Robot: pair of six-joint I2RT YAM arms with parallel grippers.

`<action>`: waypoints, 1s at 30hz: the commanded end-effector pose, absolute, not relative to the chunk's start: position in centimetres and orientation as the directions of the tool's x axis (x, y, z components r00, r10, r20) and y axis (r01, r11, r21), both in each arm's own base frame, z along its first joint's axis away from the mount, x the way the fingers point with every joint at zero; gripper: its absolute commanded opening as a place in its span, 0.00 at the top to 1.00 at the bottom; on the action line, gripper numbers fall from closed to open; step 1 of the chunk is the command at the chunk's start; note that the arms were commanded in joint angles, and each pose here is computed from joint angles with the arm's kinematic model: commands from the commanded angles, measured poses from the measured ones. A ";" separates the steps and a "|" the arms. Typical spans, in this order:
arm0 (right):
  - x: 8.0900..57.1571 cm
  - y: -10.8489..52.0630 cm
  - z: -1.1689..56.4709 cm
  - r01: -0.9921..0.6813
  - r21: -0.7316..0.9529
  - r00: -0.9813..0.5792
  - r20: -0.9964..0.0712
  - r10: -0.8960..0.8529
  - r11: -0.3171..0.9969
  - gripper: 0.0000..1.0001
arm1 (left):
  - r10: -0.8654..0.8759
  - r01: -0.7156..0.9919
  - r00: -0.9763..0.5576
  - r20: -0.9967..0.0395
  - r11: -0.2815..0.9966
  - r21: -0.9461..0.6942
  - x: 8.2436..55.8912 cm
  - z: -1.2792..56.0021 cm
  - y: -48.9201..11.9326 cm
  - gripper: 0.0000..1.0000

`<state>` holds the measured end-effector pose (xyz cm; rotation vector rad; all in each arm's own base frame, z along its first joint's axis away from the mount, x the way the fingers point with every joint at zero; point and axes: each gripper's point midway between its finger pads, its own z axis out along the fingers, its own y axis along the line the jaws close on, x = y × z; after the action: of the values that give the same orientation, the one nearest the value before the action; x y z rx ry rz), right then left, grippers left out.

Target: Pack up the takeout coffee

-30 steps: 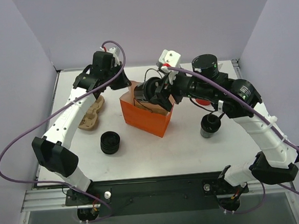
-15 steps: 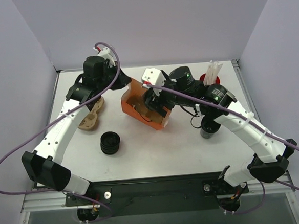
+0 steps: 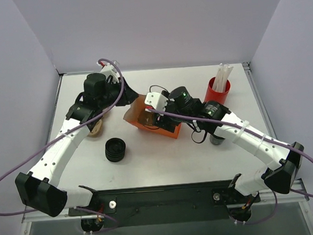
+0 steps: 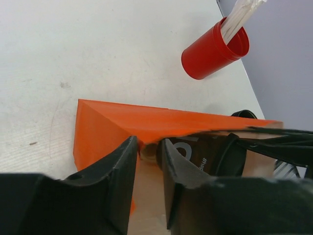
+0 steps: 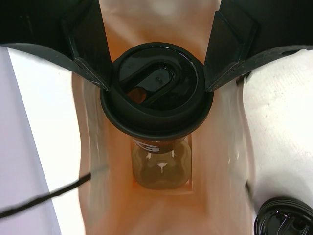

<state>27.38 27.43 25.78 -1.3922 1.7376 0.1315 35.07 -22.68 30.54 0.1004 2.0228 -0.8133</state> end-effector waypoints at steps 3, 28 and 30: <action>27.8 27.6 27.0 -0.792 -0.448 0.040 -0.715 -0.698 0.414 0.53 | -0.197 0.373 -0.519 -0.832 0.824 -0.427 32.3 33.4 -19.9 0.52; 26.5 26.0 23.8 -0.803 -0.470 0.041 -0.659 -0.751 0.368 0.54 | -0.071 0.400 -0.589 -0.805 0.840 -0.367 32.2 28.6 -20.5 0.94; 27.0 25.5 23.8 -0.784 -0.508 0.060 -0.632 -0.772 0.355 0.54 | -0.084 0.418 -0.572 -0.816 0.827 -0.377 31.8 29.0 -20.8 1.00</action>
<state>26.46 26.70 23.00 -1.3985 1.7404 0.1058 31.71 -19.82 26.46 0.1974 2.2035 -0.6317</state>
